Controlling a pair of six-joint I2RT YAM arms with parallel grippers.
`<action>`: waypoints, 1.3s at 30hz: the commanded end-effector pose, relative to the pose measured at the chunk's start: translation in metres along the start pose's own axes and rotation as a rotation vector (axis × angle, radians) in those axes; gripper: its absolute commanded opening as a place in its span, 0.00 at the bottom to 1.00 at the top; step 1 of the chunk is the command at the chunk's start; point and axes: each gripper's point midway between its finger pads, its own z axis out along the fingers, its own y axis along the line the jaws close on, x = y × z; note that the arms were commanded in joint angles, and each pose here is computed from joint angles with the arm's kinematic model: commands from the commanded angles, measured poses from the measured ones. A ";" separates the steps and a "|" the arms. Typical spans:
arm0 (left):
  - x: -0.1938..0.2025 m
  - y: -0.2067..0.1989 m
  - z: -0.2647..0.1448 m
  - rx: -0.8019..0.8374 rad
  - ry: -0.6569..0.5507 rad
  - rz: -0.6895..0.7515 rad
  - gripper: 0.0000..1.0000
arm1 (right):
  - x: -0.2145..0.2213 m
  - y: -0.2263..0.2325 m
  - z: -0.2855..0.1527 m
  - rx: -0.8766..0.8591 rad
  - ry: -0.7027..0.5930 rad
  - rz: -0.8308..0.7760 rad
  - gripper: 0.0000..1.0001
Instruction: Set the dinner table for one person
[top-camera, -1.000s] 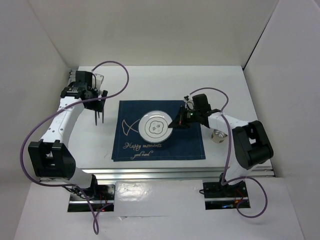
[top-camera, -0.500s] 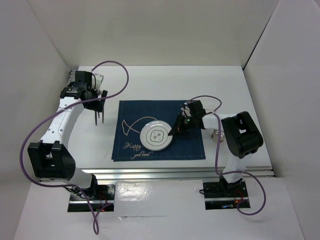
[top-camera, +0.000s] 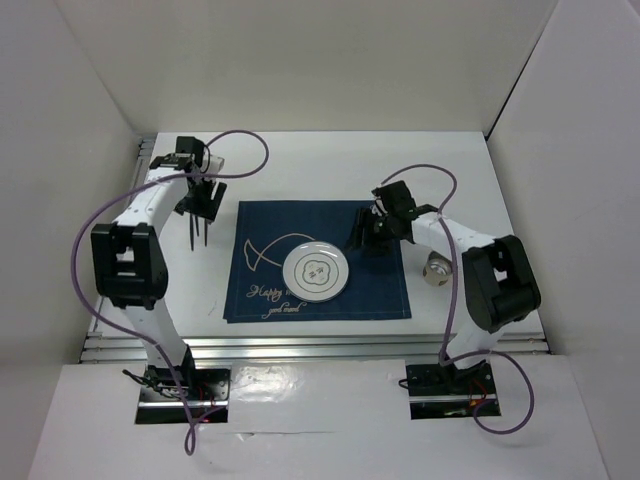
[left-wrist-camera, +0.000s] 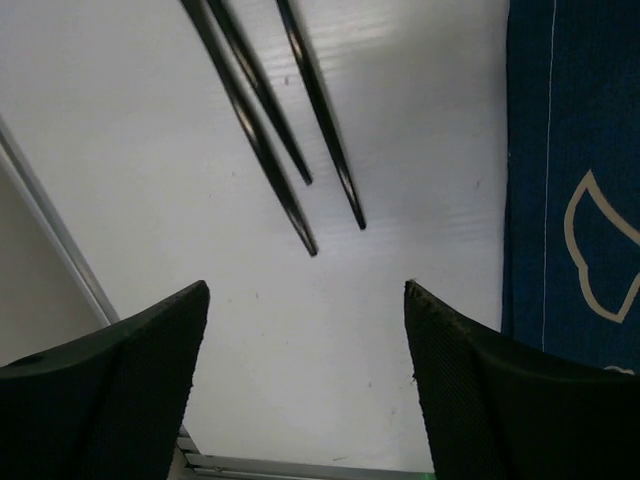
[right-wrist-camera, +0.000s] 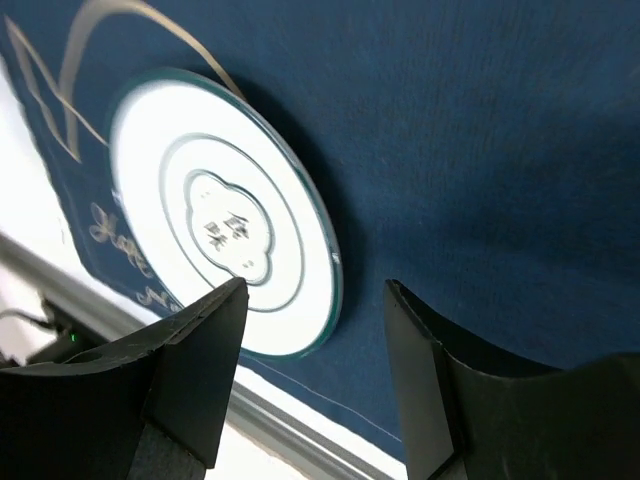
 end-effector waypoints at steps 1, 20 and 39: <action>-0.029 -0.006 0.025 0.068 -0.001 0.023 0.82 | -0.037 0.021 -0.038 0.041 -0.154 -0.071 0.64; -0.053 -0.007 0.133 0.057 0.117 -0.105 0.57 | -0.058 0.031 -0.040 0.036 -0.191 -0.115 0.50; 0.007 -0.075 0.146 0.434 0.349 -0.216 0.00 | -0.063 0.037 -0.049 0.054 -0.208 -0.131 0.47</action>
